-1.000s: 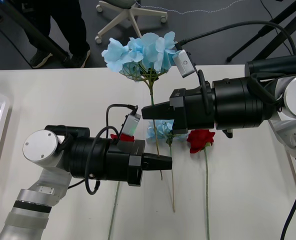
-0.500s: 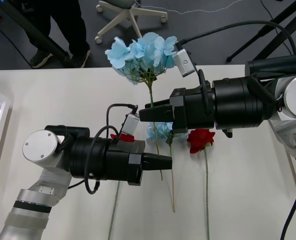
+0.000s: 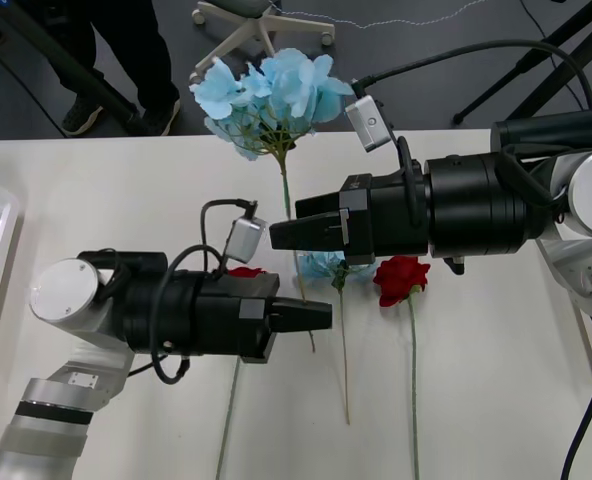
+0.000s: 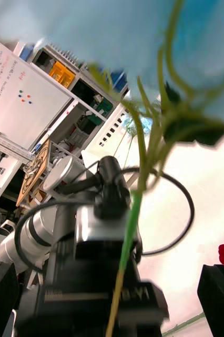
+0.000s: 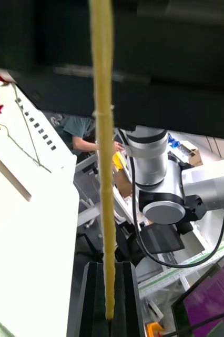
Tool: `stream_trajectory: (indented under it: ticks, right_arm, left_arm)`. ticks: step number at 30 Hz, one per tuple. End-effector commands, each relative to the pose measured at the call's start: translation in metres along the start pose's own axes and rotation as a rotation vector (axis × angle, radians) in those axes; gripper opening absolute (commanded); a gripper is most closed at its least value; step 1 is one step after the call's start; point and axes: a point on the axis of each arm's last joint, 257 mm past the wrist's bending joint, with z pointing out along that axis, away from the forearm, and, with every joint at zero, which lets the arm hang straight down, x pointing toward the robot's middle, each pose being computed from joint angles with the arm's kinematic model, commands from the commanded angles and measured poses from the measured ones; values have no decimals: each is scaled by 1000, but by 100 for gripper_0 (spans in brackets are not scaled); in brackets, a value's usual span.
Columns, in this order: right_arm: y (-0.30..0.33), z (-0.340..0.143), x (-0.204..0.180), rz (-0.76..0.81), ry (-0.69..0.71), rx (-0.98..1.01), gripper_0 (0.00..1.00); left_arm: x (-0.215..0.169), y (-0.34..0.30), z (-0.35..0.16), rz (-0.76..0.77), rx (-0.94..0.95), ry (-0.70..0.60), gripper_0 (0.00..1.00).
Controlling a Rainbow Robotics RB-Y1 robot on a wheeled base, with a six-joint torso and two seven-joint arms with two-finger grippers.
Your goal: Put the red flowers into the right box and the blue flowers into the left box
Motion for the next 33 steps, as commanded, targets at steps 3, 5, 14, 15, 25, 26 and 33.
stream_trajectory:
  ticks: [3, 5, 14, 15, 25, 26, 33]
  right_arm:
    - [6, -7, -15, -68, -14, 4, 100]
    - [3, -11, -14, -69, -8, 16, 100]
    - [-47, -55, 18, 13, 147, 216, 100]
    - [-55, -66, 23, 30, 179, 257, 100]
    - [-124, -153, 72, 264, 365, 655, 100]
    - [-127, -157, 76, 280, 372, 676, 100]
    - [-154, -200, 109, 473, 436, 878, 100]
  left_arm:
    - [-11, 4, -60, -62, -94, 7, 0]
    - [-15, 10, -78, -52, -138, 11, 0]
    - [-46, 23, -198, -43, -418, 9, 0]
    - [-52, 24, -215, -46, -464, 0, 0]
    - [-78, 31, -379, -44, -987, 30, 0]
    - [-78, 32, -390, -45, -1024, 36, 0]
    - [-75, 32, -489, -73, -1389, 153, 0]
